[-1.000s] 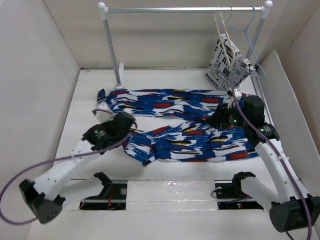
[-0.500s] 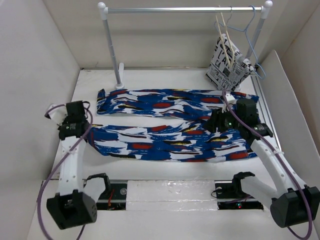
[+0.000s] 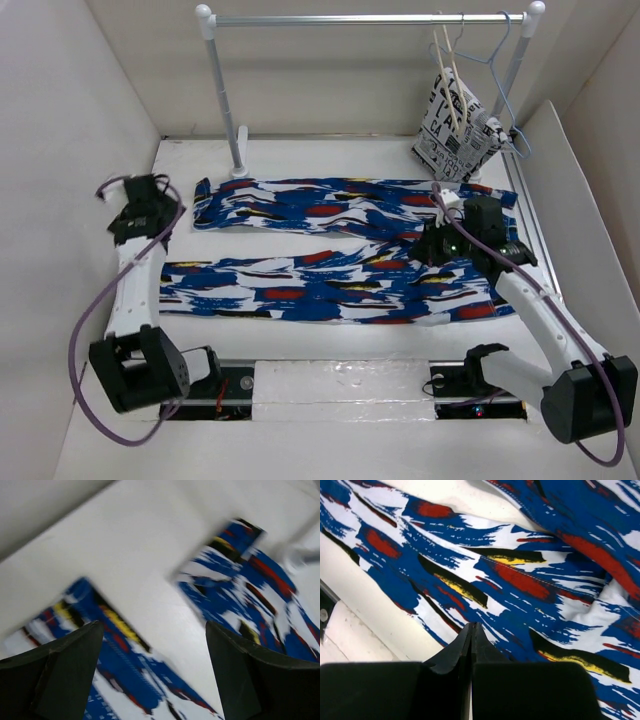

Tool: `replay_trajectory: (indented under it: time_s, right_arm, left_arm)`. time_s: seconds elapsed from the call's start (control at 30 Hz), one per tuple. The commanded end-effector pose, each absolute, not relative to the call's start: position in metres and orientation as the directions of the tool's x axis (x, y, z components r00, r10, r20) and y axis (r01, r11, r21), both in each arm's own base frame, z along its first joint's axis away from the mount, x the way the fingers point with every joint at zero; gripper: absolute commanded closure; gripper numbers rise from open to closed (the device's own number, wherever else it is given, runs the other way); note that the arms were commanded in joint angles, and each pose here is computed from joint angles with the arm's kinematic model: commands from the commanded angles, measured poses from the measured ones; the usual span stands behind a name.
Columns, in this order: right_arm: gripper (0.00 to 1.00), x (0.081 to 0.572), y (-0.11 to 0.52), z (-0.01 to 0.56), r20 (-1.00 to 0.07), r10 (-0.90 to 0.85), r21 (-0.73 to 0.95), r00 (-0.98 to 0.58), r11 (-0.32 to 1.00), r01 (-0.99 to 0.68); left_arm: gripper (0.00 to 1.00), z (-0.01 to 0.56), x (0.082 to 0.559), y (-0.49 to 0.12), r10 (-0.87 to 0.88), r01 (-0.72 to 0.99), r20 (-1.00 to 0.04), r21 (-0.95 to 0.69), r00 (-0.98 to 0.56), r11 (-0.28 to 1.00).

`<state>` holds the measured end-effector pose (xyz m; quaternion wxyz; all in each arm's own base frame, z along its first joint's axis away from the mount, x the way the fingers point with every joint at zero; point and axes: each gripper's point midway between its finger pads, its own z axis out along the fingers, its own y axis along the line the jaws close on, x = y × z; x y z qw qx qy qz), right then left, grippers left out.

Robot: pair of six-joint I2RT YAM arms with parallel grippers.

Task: Place the trousers on the hanger
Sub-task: Flatten out the trousers at the center of the board.

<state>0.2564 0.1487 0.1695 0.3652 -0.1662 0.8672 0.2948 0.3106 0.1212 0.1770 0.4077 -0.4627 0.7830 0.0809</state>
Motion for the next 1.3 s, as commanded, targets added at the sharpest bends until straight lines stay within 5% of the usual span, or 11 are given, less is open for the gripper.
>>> replay_trajectory:
  time_s: [0.0, 0.1, 0.23, 0.3, 0.4, 0.57, 0.8, 0.9, 1.2, 1.27]
  right_arm:
    - [1.00, 0.257, 0.160, 0.172, -0.767, -0.117, 0.357, -0.630, 0.739, -0.572]
    - [0.95, 0.255, 0.166, 0.167, -0.763, -0.137, 0.353, -0.632, 0.731, -0.584]
    - [0.47, 0.254, 0.174, 0.165, -0.761, -0.158, 0.351, -0.629, 0.715, -0.604]
    - [0.41, 0.255, 0.179, 0.167, -0.767, -0.162, 0.350, -0.621, 0.706, -0.615]
    - [0.39, 0.255, 0.186, 0.166, -0.763, -0.169, 0.358, -0.623, 0.693, -0.625]
    - [0.39, 0.259, 0.194, 0.171, -0.769, -0.175, 0.352, -0.615, 0.687, -0.635]
    - [0.39, 0.266, 0.194, 0.189, -0.786, -0.177, 0.331, -0.592, 0.688, -0.646]
    - [0.38, 0.267, 0.195, 0.192, -0.790, -0.177, 0.328, -0.587, 0.687, -0.648]
    - [0.37, 0.261, 0.195, 0.180, -0.771, -0.199, 0.331, -0.605, 0.687, -0.647]
    - [0.34, 0.257, 0.192, 0.178, -0.763, -0.202, 0.333, -0.614, 0.690, -0.642]
  left_arm:
    - [0.21, 0.184, 0.371, 0.062, -0.538, -0.625, -0.751, -0.219, -0.382, 0.749]
    - [0.14, 0.152, 0.403, 0.048, -0.465, -0.588, -0.712, -0.090, -0.527, 0.804]
    - [0.07, 0.135, 0.431, 0.054, -0.395, -0.553, -0.678, 0.020, -0.620, 0.833]
    - [0.07, 0.132, 0.443, 0.059, -0.352, -0.533, -0.674, 0.073, -0.649, 0.843]
    - [0.08, 0.123, 0.454, 0.060, -0.315, -0.499, -0.655, 0.109, -0.686, 0.860]
    - [0.27, 0.087, 0.457, 0.062, -0.327, -0.507, -0.596, 0.158, -0.733, 0.848]
    - [0.69, 0.069, 0.452, 0.090, -0.380, -0.574, -0.578, 0.195, -0.722, 0.795]
    - [1.00, 0.076, 0.448, 0.112, -0.421, -0.637, -0.601, 0.199, -0.679, 0.745]
    - [1.00, 0.093, 0.418, 0.182, -0.648, -0.857, -0.634, 0.046, -0.422, 0.513]
    - [0.75, 0.092, 0.407, 0.198, -0.719, -0.890, -0.607, -0.040, -0.340, 0.455]
